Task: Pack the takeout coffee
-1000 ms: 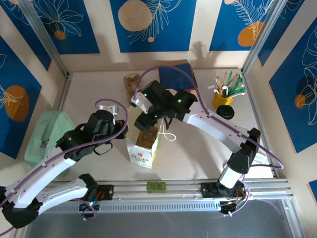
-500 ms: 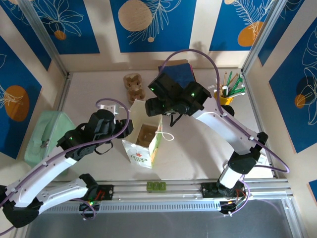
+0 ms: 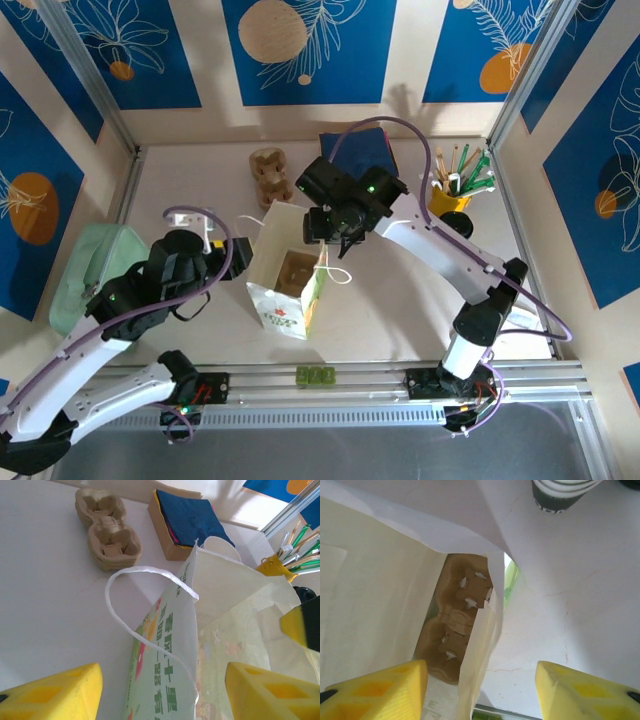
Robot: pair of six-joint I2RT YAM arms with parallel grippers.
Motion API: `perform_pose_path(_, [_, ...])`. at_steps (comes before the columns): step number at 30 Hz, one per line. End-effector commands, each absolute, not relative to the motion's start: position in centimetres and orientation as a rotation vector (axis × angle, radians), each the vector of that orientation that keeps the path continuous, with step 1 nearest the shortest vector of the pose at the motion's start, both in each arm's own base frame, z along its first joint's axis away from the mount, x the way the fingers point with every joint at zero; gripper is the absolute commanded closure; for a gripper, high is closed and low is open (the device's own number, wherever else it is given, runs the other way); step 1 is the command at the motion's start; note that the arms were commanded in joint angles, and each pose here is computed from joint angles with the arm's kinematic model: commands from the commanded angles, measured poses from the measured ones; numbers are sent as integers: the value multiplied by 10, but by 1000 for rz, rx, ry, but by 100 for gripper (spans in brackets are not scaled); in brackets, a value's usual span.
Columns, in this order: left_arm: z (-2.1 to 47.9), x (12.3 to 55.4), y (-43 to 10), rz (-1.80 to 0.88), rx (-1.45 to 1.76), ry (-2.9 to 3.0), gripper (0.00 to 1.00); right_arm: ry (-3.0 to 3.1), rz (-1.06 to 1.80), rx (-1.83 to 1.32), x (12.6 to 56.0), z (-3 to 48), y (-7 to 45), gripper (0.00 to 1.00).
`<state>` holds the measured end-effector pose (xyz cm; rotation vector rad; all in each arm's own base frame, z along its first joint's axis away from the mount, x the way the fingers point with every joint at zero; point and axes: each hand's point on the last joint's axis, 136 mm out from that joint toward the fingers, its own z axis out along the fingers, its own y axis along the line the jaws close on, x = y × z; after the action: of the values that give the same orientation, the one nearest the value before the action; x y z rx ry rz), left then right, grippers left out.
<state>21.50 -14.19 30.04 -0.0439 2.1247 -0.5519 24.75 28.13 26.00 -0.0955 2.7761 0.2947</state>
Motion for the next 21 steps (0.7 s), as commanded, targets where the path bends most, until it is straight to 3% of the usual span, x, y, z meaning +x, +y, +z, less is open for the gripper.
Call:
perform_pose_path(1, [306,214,-131,-507,-51,2110,34,2823,352,-72,244,249,291,47])
perform_pose_path(11, [312,213,-116,-446,-95,2099,35,2799,455,-114,247,248,302,80])
perform_pose_path(21, [324,210,-90,-372,-163,2024,33,2694,543,-233,246,271,310,93])
